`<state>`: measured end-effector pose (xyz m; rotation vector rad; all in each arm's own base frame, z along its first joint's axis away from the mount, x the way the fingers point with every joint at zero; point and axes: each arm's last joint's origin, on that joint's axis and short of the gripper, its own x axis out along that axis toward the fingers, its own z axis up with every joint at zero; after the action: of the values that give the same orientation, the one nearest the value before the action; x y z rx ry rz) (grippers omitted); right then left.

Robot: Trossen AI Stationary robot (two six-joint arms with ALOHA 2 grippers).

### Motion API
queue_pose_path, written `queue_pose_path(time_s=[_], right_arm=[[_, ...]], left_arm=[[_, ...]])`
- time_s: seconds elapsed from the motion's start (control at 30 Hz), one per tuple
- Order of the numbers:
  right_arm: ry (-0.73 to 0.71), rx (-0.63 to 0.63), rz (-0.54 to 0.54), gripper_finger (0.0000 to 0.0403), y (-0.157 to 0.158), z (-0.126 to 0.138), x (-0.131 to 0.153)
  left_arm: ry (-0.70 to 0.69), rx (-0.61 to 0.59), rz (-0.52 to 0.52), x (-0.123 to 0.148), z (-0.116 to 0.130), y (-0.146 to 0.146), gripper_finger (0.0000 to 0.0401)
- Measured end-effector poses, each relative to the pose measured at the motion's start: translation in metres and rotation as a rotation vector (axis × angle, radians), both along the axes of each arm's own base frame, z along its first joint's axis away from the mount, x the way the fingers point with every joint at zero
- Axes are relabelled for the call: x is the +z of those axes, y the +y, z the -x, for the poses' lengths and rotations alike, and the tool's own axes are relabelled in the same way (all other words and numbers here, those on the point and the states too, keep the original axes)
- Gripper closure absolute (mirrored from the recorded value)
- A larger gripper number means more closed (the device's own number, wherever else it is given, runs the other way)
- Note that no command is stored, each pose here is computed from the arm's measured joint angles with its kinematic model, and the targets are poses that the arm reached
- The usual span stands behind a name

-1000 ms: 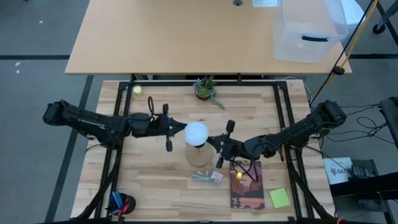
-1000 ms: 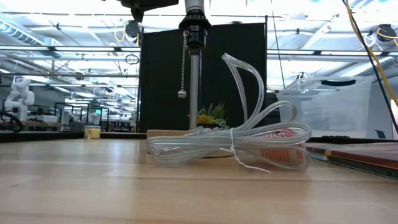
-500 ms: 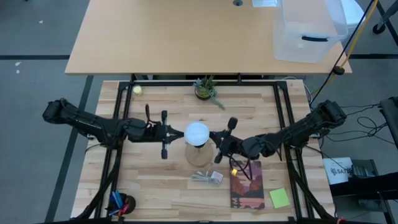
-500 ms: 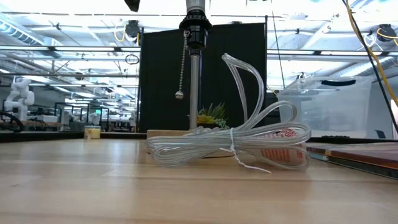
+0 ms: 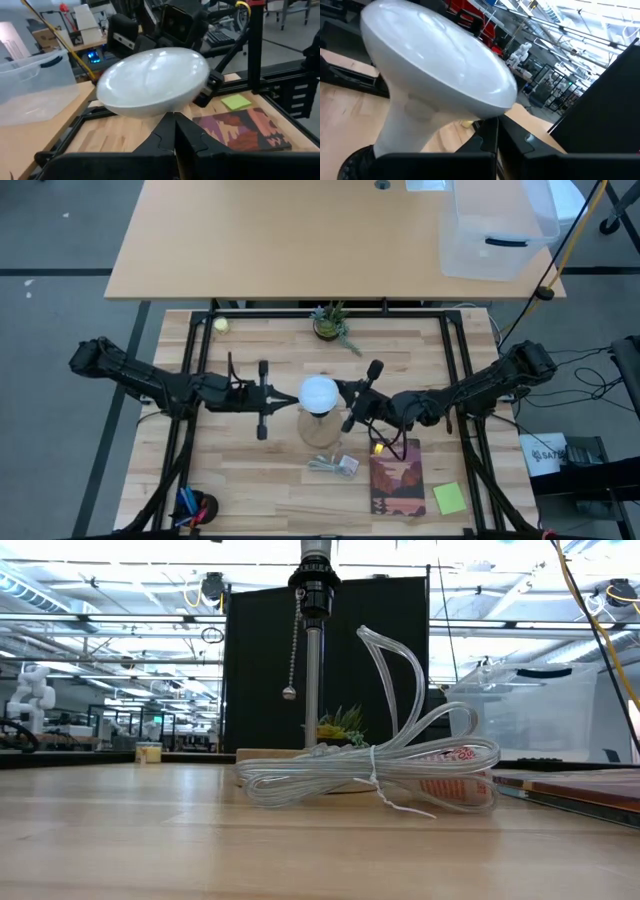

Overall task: Screw lightbulb
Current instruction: Insert the white lightbulb into the silver lamp

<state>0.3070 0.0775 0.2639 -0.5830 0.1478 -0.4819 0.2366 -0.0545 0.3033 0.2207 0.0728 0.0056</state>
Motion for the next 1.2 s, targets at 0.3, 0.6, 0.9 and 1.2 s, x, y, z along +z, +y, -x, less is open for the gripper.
queue_pose_path(time_s=[0.3,0.6,0.9,1.2], right_arm=[[0.010,0.004,0.017,0.0403,0.001,0.000,0.000],[0.017,0.023,0.028,0.0403,0.007,0.002,0.000],[0.023,0.050,0.028,0.0403,0.017,0.005,-0.001],[0.035,0.080,0.026,0.0403,0.025,0.007,-0.003]], left_arm=[[0.000,0.010,-0.002,0.000,-0.001,0.002,0.0401],[0.001,0.020,-0.014,0.000,-0.001,0.005,0.0401],[0.002,0.043,-0.014,0.000,-0.002,0.010,0.0401],[-0.001,0.083,0.020,0.000,-0.004,0.018,0.0401]])
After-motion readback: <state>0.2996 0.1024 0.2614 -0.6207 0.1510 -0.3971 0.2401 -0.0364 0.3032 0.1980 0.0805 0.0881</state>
